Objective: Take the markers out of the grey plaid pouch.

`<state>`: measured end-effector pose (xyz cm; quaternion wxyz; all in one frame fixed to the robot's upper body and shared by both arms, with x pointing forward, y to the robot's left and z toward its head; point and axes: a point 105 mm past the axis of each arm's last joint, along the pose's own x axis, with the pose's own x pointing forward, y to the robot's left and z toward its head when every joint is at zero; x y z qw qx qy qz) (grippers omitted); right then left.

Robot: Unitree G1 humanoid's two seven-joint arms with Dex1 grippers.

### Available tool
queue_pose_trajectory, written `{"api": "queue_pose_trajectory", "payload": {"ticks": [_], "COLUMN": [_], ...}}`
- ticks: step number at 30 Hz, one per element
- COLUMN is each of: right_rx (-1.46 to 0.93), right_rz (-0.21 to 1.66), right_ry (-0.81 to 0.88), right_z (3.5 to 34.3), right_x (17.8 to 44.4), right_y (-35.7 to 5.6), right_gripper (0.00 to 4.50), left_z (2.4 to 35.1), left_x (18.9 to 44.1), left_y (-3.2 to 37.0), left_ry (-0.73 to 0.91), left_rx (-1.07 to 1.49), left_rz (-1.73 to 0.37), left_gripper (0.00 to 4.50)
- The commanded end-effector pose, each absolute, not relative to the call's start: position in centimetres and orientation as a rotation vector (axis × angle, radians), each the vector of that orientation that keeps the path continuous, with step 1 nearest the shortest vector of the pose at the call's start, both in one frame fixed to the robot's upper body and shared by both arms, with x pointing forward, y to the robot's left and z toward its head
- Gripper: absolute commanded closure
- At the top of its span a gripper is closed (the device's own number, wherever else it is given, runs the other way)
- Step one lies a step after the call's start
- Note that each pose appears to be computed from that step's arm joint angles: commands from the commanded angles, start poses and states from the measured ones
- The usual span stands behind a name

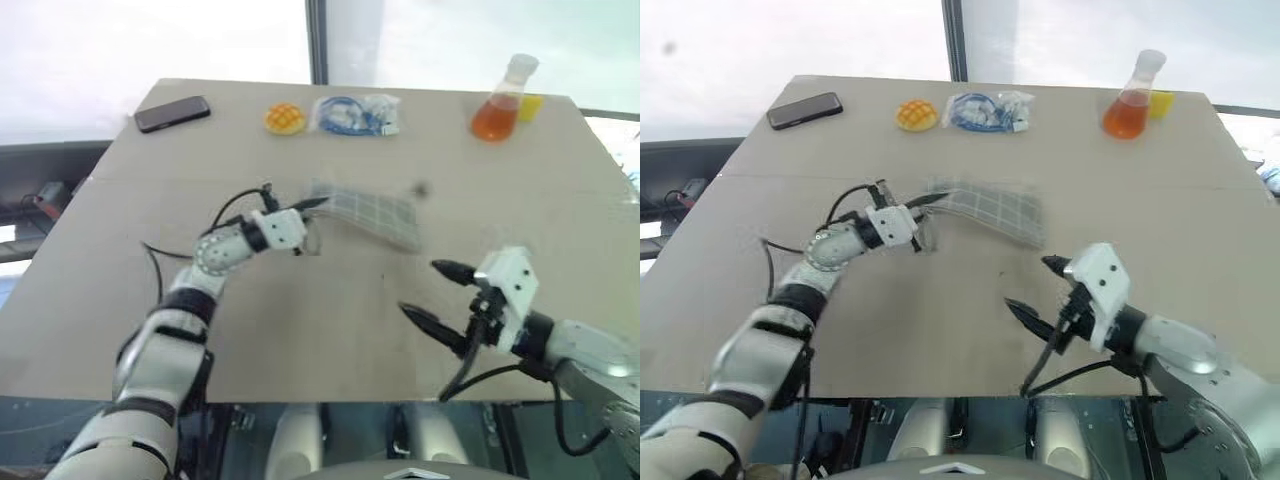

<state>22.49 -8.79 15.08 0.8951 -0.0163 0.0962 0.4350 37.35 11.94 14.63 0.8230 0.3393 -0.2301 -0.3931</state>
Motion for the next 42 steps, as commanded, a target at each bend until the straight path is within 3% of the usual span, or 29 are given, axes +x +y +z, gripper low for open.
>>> {"api": "queue_pose_trajectory", "payload": {"ticks": [1, 2, 13, 20, 21, 28, 32, 34, 37, 42], "right_rx": [0.024, 0.034, 0.087, 0.115, 0.120, 0.107, 0.129, 0.160, 0.225, 0.274], "right_rz": [0.932, 0.925, 0.928, 0.877, 0.858, 0.800, 0.928, 0.932, 0.970, 1.064], "right_ry": [0.214, 0.212, 0.141, 0.120, 0.111, 0.113, 0.112, 0.111, 0.126, 0.176], "right_z": [15.2, 15.2, 16.3, 16.9, 17.2, 17.3, 17.8, 17.9, 18.3, 18.9], "right_x": [23.6, 24.4, 29.4, 29.9, 29.9, 30.0, 28.6, 28.7, 28.4, 27.6], "right_y": [-7.3, -6.8, -2.6, -4.1, -4.8, -6.5, -4.7, -3.9, -2.7, -1.2], "right_gripper": [0.70, 1.13, 1.13, 4.33, 4.43, 4.43, 4.43, 3.72, 2.25, 2.25], "left_z": [18.2, 18.2, 18.4, 18.0, 18.0, 18.0, 17.9, 17.8, 17.6, 17.7], "left_x": [36.9, 36.7, 34.4, 34.6, 34.6, 34.9, 34.9, 34.8, 35.0, 35.7], "left_y": [10.5, 10.1, 8.8, 9.9, 10.0, 10.2, 10.1, 10.1, 10.4, 10.7], "left_ry": [-0.518, -0.500, -0.421, -0.403, -0.402, -0.381, -0.342, -0.321, -0.287, -0.264], "left_rx": [0.583, 0.551, 0.495, 0.520, 0.525, 0.468, 0.350, 0.287, 0.248, 0.251], "left_rz": [-0.762, -0.745, -0.743, -0.728, -0.726, -0.715, -0.739, -0.767, -0.786, -0.801], "left_gripper": [4.50, 4.50, 4.50, 4.50, 4.50, 4.50, 4.50, 4.50, 4.50, 4.50]}}
